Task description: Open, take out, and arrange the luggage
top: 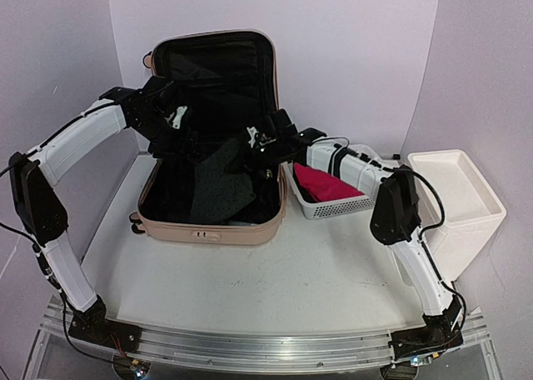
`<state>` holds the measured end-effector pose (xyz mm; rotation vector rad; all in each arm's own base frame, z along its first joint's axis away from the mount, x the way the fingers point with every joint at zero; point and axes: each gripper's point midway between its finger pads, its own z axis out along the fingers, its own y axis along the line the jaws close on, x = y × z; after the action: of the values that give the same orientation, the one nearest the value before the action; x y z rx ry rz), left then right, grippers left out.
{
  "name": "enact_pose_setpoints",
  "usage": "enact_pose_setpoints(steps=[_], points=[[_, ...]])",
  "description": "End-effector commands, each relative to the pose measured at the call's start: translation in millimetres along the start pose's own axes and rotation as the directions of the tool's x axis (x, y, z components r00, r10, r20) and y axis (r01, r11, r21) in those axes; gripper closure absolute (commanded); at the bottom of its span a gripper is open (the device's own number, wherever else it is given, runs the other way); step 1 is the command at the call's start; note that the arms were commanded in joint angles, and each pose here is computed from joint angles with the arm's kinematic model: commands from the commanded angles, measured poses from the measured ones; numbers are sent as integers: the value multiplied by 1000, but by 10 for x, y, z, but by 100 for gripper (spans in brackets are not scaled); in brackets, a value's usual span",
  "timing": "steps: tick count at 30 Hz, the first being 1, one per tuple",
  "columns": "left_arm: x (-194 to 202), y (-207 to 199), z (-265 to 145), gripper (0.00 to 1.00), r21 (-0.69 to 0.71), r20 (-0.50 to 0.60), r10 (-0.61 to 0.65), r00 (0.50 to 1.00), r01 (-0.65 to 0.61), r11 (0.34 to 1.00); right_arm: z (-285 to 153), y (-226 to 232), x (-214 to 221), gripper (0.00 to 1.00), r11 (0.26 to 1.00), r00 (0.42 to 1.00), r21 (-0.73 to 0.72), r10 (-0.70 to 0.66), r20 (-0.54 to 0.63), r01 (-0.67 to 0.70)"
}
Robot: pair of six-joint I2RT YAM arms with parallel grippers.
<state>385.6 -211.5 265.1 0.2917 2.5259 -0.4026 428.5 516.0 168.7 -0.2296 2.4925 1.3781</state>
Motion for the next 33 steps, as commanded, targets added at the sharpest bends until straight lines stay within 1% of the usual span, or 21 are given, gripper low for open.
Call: enact_pose_setpoints(steps=[1,6,10,13,17,20,28,33], points=[[-264,-8,41,29,19,61,19,998,-20,1000,-774,817,-68,100,957,970,-156,-242,30,243],[-386,46,120,29,28,67,3,998,-5,1000,-1217,650,-203,100,975,989,-175,-142,-29,135],[-423,98,202,30,53,56,-38,998,35,998,-1542,587,-261,100,974,992,-204,-116,-56,103],[-455,132,231,31,62,59,-56,997,52,997,-1810,408,-375,100,980,995,-181,-93,-45,84],[-485,163,237,31,74,60,-81,995,76,994,-2135,65,-465,100,992,993,-59,-112,-39,110],[-499,158,248,31,83,59,-90,994,85,993,-2345,-227,-470,100,996,995,16,-85,-60,86],[-539,112,307,33,115,48,-123,991,117,987,-2868,-640,-658,100,987,988,54,-154,-13,154],[-586,57,380,34,148,36,-157,987,150,978,-2945,-923,-807,100,973,976,78,-216,-5,216]])
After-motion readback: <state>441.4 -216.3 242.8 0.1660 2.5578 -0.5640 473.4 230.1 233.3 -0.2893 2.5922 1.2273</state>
